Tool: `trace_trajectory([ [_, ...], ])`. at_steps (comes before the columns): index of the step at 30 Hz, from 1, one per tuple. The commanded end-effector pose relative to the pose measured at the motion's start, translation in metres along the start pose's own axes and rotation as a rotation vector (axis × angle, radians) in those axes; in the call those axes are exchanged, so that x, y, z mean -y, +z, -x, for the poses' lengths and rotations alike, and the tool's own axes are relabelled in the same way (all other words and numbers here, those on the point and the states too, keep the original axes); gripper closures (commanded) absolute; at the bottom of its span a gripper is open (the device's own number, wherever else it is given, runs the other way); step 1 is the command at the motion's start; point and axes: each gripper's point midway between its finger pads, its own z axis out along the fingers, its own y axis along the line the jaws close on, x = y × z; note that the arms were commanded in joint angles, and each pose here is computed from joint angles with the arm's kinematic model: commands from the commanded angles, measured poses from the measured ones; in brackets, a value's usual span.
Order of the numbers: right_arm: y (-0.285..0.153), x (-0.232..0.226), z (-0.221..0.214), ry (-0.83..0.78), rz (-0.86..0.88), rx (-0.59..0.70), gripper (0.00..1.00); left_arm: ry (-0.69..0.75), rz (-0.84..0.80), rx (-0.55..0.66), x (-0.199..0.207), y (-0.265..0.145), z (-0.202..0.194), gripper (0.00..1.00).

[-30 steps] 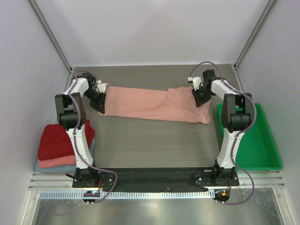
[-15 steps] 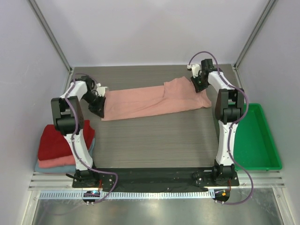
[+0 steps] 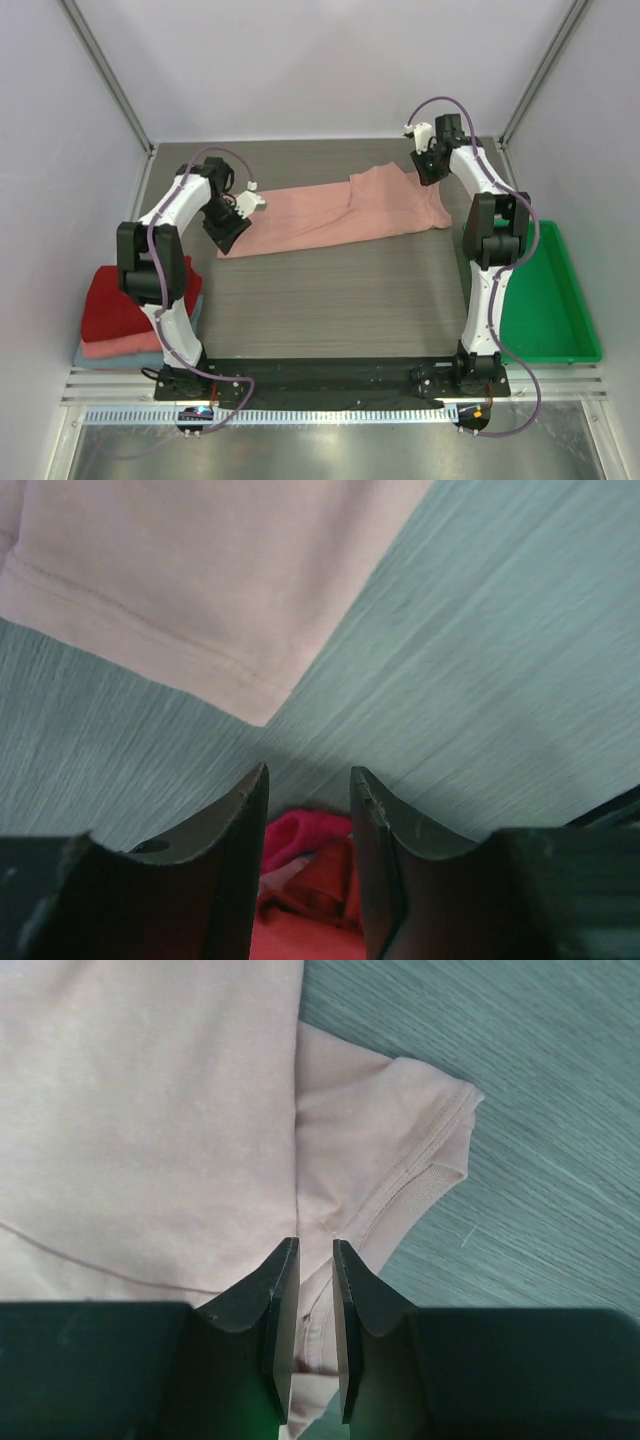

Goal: Fold and stack the t-shirts
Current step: Fold the tshirt

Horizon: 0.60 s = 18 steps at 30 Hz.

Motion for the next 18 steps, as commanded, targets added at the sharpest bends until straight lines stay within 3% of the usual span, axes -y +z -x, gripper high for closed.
trace_trajectory([
  [1,-0.046,0.0,0.034,-0.002,-0.027,0.103,0.74,0.064,0.117,-0.04,-0.036,0.002,-0.002,0.6],
  [18,-0.055,-0.007,0.021,-0.014,-0.026,0.074,0.73,0.054,0.028,-0.099,-0.032,0.041,-0.006,0.59],
])
